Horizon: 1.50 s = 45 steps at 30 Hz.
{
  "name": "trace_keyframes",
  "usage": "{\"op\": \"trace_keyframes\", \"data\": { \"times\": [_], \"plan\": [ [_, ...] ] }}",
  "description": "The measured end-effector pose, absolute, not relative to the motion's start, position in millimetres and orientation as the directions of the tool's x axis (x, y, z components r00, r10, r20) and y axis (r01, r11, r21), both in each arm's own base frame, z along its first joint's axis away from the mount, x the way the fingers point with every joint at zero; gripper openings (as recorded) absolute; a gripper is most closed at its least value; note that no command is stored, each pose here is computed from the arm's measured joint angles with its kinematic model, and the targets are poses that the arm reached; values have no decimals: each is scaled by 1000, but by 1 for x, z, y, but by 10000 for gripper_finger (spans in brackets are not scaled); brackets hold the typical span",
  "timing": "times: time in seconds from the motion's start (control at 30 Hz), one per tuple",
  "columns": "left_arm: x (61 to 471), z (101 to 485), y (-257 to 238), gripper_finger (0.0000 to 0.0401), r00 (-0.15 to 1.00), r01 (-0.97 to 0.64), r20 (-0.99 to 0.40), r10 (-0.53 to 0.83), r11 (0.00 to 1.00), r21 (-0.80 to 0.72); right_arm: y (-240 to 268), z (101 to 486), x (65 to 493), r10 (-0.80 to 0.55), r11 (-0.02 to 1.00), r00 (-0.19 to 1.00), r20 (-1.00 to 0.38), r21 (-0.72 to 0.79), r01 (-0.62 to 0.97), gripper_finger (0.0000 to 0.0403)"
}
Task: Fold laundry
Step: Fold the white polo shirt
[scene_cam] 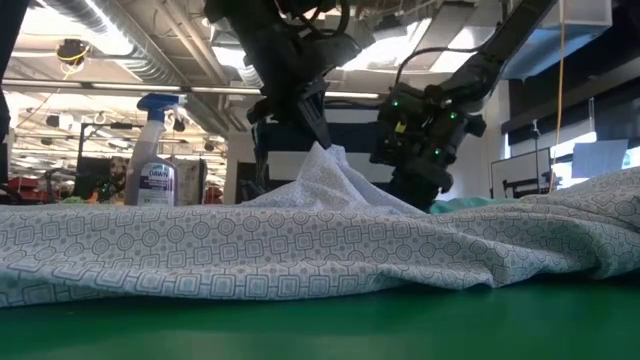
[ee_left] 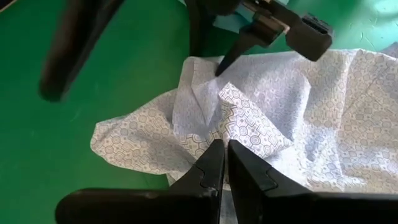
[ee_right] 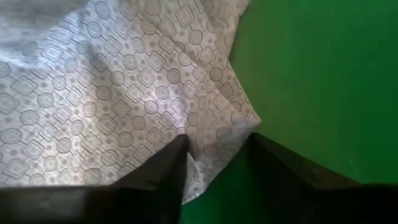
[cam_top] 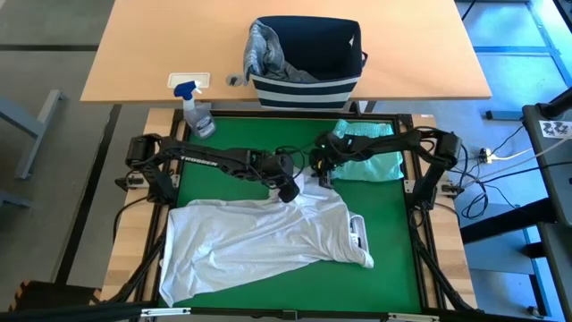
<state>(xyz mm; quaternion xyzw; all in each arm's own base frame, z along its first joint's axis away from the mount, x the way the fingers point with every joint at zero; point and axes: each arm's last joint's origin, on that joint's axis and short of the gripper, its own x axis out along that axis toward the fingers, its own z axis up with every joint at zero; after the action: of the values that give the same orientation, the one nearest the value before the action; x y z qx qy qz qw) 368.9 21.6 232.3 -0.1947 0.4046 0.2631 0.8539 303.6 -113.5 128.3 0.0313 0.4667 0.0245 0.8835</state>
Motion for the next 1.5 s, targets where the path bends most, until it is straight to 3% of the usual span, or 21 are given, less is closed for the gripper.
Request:
{"op": "trace_keyframes", "data": {
  "times": [0.2, 0.27, 0.43, 0.67, 1.03, 1.2, 1.33, 1.5],
  "plan": [
    [368, 232, 21, 16, 526, -607, -801, 285, 786, -119, -114, 141, 301, 62, 998, 579, -813, 67, -12, 31],
    [367, 231, 20, 16, 515, -613, -814, 267, 778, -133, -113, 152, 296, 54, 998, 586, -808, 61, -9, 11],
    [357, 230, 17, 16, 444, -661, -859, 256, 740, -121, -110, 185, 286, -6, 1000, 637, -771, 3, 14, 20],
    [340, 228, 21, 16, 270, -765, -860, 433, 639, 82, -109, 201, 280, -76, 997, 655, -752, -41, 69, 11],
    [345, 218, 23, 16, 327, -729, -811, 486, 675, 111, -114, 177, 283, -172, 984, 543, -822, -113, 141, 20],
    [344, 216, 29, 17, 314, -731, -817, 484, 672, 117, -116, 173, 288, -181, 978, 558, -810, -90, 186, 25],
    [344, 215, 34, 41, 319, -734, -844, 430, 675, 66, -116, 173, 288, -190, 976, 558, -807, -92, 199, 38],
    [343, 214, 42, 104, 333, -745, -881, 337, 667, -26, -117, 172, 286, -214, 970, 532, -819, -113, 216, 103]
  ]
}}
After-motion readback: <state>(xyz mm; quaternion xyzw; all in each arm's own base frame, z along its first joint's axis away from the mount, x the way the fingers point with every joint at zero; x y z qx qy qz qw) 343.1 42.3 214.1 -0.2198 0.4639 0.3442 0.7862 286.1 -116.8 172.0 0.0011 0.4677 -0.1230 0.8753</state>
